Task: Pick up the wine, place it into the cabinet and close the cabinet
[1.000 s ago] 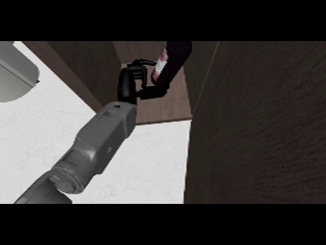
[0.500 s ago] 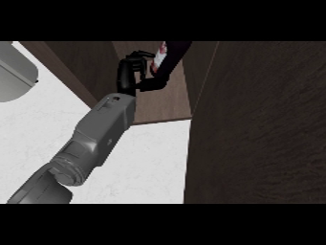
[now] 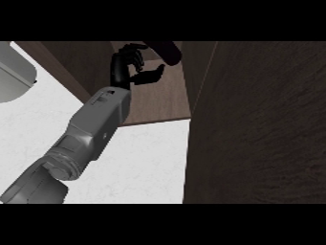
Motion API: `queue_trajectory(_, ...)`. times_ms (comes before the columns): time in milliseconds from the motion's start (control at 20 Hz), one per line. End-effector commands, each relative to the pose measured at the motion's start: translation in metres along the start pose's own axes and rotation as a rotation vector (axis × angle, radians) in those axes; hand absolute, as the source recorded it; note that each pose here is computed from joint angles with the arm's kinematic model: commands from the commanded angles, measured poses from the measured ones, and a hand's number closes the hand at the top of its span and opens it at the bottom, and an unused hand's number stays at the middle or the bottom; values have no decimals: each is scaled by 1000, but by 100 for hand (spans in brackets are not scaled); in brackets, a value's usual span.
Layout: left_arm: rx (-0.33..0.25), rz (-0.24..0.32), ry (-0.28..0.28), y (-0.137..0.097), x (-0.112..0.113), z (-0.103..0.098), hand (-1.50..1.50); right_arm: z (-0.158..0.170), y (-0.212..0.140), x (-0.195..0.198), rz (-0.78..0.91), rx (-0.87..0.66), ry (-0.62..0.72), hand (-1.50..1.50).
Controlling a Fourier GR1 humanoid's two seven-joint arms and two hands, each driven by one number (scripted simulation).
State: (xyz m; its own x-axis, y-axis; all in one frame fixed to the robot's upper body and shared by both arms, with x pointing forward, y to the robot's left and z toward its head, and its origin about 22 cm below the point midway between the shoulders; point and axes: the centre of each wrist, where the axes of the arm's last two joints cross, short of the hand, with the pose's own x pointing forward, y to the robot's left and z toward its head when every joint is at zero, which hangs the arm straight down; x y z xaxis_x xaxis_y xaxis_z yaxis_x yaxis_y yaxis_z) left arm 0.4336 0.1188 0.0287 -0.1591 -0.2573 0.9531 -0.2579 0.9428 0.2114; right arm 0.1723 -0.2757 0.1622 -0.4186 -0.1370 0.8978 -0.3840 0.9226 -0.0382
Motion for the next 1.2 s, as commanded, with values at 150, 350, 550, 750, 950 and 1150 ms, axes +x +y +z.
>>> queue_trajectory(150,40,-101,7,17,-5,-6,-150,5,7,3,-11,30,-4,-150)
queue_trajectory(350,25,-122,26,11,-6,-2,-150,-5,2,8,16,6,-6,-150)
queue_trajectory(550,21,-120,43,17,-8,-4,-150,-4,-2,2,16,10,-7,-150)
queue_trajectory(750,64,-131,31,14,0,-9,-150,5,0,0,-13,11,-4,-150)
queue_trajectory(950,42,-89,10,17,-12,-1,-150,2,0,5,-4,6,-21,-150)
queue_trajectory(1150,8,-43,-19,20,-16,0,-150,4,7,7,8,11,-15,-150)
